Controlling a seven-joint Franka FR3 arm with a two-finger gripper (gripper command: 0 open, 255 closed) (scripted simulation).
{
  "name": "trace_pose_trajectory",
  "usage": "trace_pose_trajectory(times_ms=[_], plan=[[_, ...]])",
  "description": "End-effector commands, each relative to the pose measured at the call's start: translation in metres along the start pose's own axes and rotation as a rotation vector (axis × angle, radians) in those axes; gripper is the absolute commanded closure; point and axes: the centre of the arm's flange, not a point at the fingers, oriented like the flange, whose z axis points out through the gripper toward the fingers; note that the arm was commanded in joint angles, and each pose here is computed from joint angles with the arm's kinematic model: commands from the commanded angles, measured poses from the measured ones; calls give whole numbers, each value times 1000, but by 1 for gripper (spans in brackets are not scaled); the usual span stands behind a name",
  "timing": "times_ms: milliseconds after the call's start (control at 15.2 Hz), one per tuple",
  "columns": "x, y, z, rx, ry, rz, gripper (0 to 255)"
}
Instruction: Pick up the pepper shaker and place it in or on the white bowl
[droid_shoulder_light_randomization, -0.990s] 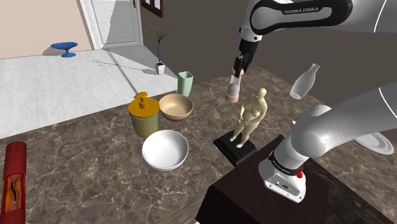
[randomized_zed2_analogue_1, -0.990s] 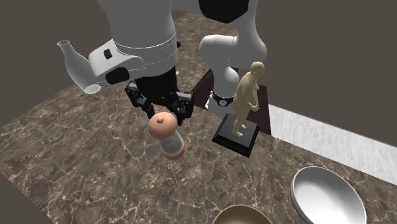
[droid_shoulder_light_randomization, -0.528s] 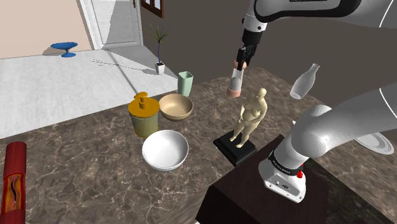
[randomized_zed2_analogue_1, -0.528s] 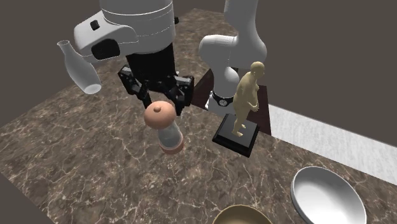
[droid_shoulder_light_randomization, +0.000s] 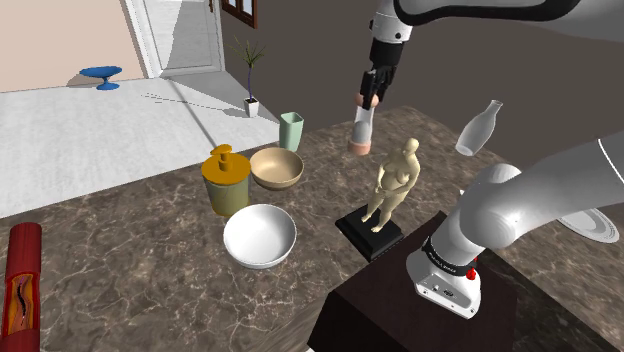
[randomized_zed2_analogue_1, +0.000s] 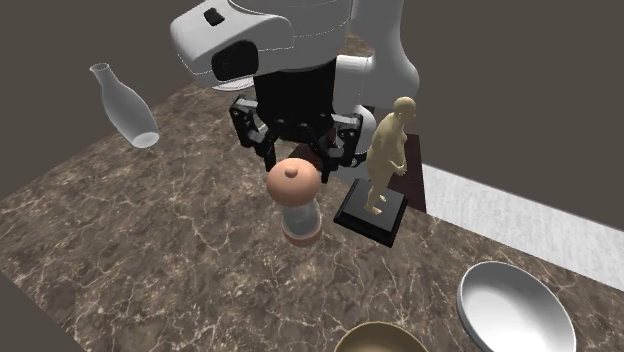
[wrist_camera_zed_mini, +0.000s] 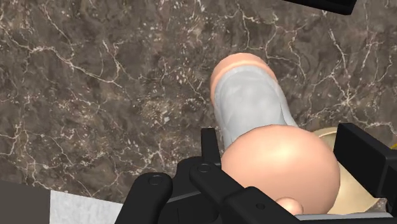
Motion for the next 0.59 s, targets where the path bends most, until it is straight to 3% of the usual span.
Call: trace_pose_trajectory(times_ms=[0,528], plan=[[-2,-26,-4,0,0,2,255],[-1,-130,-24,0,0,2,255]])
